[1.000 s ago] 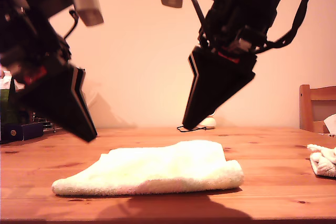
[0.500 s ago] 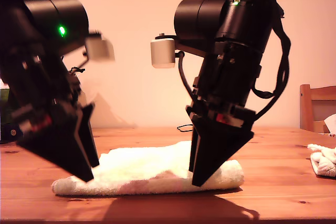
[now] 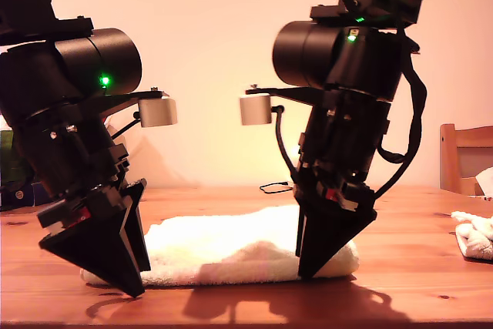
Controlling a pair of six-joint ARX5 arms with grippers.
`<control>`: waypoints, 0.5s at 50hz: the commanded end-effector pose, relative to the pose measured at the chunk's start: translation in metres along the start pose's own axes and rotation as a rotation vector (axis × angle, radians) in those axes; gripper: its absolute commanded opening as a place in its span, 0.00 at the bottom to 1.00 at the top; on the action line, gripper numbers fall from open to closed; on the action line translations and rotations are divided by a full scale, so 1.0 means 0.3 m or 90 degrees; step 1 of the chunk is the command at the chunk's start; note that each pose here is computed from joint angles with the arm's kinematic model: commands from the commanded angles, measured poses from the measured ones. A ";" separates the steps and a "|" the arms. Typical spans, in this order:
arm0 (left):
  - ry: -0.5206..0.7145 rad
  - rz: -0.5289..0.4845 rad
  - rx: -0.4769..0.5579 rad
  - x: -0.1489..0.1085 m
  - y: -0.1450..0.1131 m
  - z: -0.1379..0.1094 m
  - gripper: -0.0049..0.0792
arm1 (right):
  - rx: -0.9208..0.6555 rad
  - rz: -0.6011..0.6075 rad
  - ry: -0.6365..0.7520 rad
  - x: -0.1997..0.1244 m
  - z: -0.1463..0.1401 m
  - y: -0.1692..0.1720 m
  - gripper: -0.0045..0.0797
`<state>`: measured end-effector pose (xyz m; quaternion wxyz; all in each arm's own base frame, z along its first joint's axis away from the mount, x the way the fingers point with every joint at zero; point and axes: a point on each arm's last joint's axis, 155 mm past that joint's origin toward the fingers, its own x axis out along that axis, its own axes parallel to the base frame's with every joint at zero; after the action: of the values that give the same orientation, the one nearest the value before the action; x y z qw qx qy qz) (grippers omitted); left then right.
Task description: Fold the tea towel in front of you. After folding it, place it to the right side.
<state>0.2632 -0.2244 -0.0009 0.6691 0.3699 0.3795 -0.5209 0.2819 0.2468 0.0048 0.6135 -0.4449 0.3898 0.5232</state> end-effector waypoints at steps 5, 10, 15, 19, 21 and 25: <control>0.010 -0.013 -0.003 0.023 -0.015 -0.023 0.31 | 0.010 0.050 0.036 0.073 -0.060 0.053 0.44; 0.010 -0.013 -0.003 0.023 -0.015 -0.024 0.31 | 0.011 0.069 0.031 0.077 -0.055 0.075 0.41; 0.013 -0.016 -0.004 0.023 -0.019 -0.028 0.23 | 0.014 0.071 0.032 0.077 -0.055 0.080 0.34; 0.017 -0.020 -0.006 0.022 -0.025 -0.033 0.16 | 0.016 0.082 0.041 0.075 -0.067 0.095 0.27; 0.018 -0.022 -0.006 0.022 -0.027 -0.035 0.14 | 0.017 0.087 0.043 0.074 -0.069 0.101 0.21; 0.022 -0.025 -0.008 0.022 -0.032 -0.040 0.11 | 0.020 0.090 0.045 0.073 -0.072 0.105 0.12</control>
<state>0.2610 -0.2229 -0.0021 0.6662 0.3693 0.3846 -0.5214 0.2740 0.2436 -0.0037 0.5992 -0.4298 0.4124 0.5349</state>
